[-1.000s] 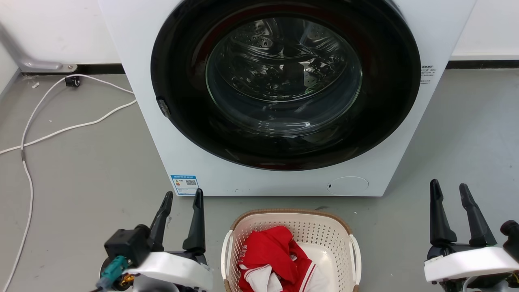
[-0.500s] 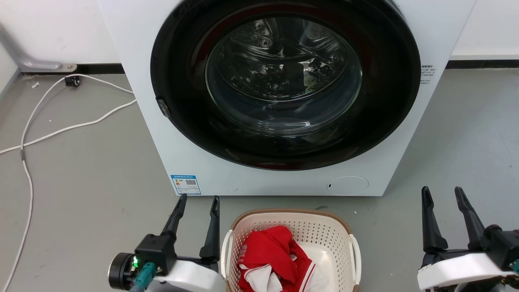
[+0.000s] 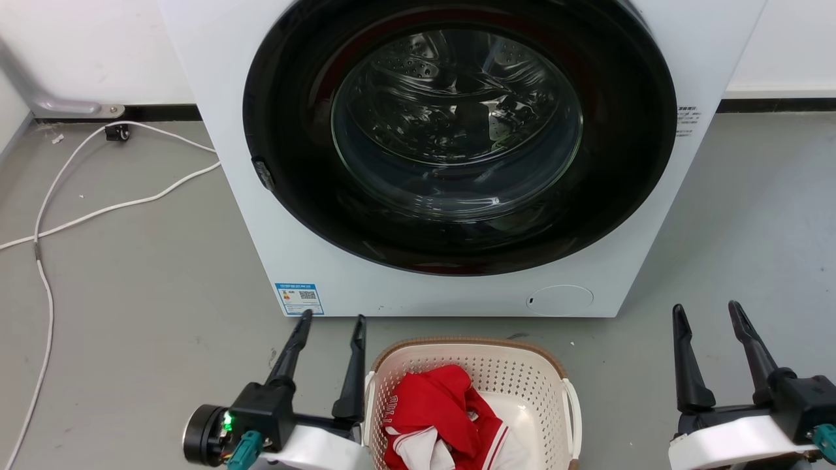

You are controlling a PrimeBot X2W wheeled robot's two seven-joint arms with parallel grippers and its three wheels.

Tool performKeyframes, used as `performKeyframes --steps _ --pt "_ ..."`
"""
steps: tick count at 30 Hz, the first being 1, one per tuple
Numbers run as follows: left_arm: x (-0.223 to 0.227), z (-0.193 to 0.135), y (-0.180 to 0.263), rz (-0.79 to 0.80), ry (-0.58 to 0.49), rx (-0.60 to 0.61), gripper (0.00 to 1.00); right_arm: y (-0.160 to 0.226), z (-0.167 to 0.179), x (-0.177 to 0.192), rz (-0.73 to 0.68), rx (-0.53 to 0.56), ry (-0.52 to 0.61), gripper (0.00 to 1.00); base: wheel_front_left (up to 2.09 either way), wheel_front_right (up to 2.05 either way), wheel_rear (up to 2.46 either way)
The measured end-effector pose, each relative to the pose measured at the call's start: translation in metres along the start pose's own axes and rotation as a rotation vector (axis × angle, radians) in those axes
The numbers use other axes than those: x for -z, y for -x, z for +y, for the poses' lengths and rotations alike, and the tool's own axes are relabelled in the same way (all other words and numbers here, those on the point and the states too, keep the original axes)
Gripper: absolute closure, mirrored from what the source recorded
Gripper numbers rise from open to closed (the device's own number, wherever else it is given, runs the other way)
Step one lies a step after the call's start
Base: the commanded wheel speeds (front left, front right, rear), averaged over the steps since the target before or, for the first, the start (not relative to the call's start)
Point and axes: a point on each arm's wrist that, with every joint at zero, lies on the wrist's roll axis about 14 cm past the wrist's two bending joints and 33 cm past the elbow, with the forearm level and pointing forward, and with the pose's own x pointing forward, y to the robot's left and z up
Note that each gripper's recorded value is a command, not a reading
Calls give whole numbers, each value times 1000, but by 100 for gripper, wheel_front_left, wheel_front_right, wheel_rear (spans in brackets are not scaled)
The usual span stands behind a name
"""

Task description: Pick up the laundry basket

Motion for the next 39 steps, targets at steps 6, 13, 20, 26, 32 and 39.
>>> performKeyframes --steps 6,13,20,26,32,39 --pt "-1 5 2 -12 43 -19 0 4 -9 5 3 41 -90 0 0 0 0" --pt "7 7 5 1 12 -18 0 5 -11 9 6 46 -89 0 0 0 0" --pt "13 0 7 13 -53 12 0 5 -9 8 3 34 -47 0 0 0 0" --pt "14 -6 8 12 -96 36 0 4 -4 5 -9 13 -10 0 0 0 0" --pt "14 -4 8 15 -86 32 0 5 -3 5 -9 11 -15 0 0 0 0" --pt "15 -5 8 17 -83 36 0 6 -2 6 -5 10 -17 0 0 0 0"
